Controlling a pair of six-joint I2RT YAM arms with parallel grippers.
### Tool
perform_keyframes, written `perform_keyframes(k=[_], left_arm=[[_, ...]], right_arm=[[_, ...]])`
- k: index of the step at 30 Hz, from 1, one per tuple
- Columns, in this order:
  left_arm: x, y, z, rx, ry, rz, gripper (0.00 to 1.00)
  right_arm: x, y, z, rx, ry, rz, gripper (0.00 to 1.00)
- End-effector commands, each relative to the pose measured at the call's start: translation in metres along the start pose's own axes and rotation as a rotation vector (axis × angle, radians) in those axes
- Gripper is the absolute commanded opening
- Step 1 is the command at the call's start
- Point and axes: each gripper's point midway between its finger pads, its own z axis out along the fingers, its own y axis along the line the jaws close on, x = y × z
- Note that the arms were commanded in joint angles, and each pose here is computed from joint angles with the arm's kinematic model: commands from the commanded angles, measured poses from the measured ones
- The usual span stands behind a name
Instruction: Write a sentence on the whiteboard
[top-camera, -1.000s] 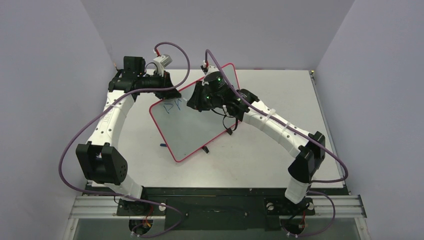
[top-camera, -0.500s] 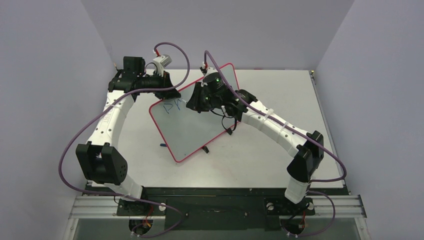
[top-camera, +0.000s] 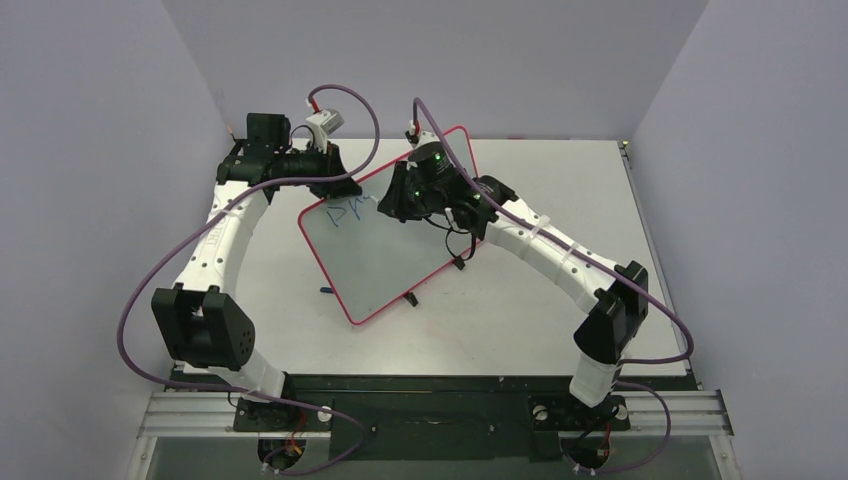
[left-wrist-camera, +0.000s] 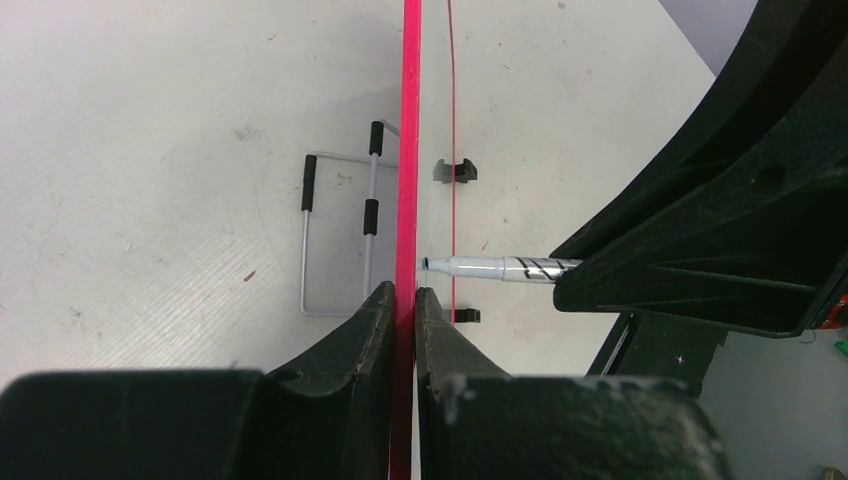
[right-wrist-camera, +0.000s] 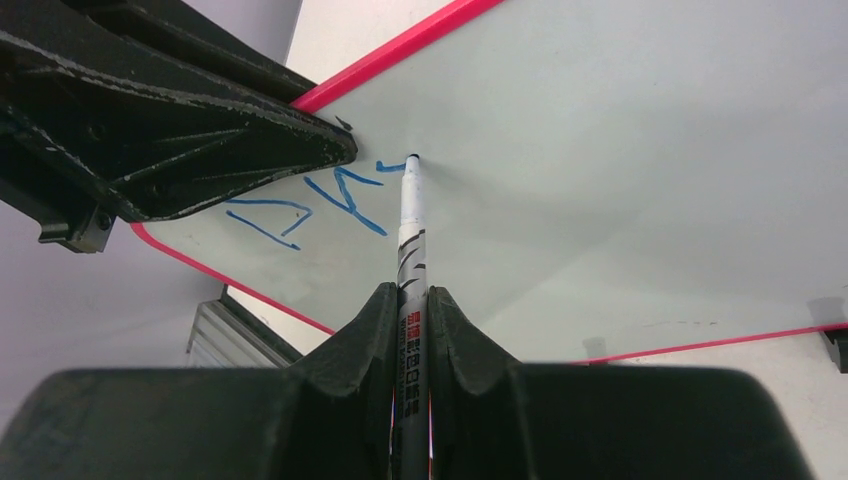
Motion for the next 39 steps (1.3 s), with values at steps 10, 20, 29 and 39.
perform_keyframes(k=[10, 20, 29, 39], left_arm=[[-0.045, -0.022, -0.021, 0.013, -0.148, 0.192, 0.0], [-0.045, -0.022, -0.021, 0.01, -0.148, 0.194, 0.0], [-0.046, -0.022, -0.021, 0.007, -0.151, 0.196, 0.0], [-0.047, -0.023, -0.023, 0.005, -0.154, 0.2, 0.0]], right_arm=[[-0.027, 0.02, 0.0, -0.008, -0.081, -0.018, 0.0], [-0.011, 0.029, 0.003, -0.016, -0.05, -0.04, 0.0], [0.008, 0.012, 0.002, 0.024, -0.017, -0.04, 0.0], [0.012, 0.0, -0.002, 0.055, -0.022, -0.033, 0.0]])
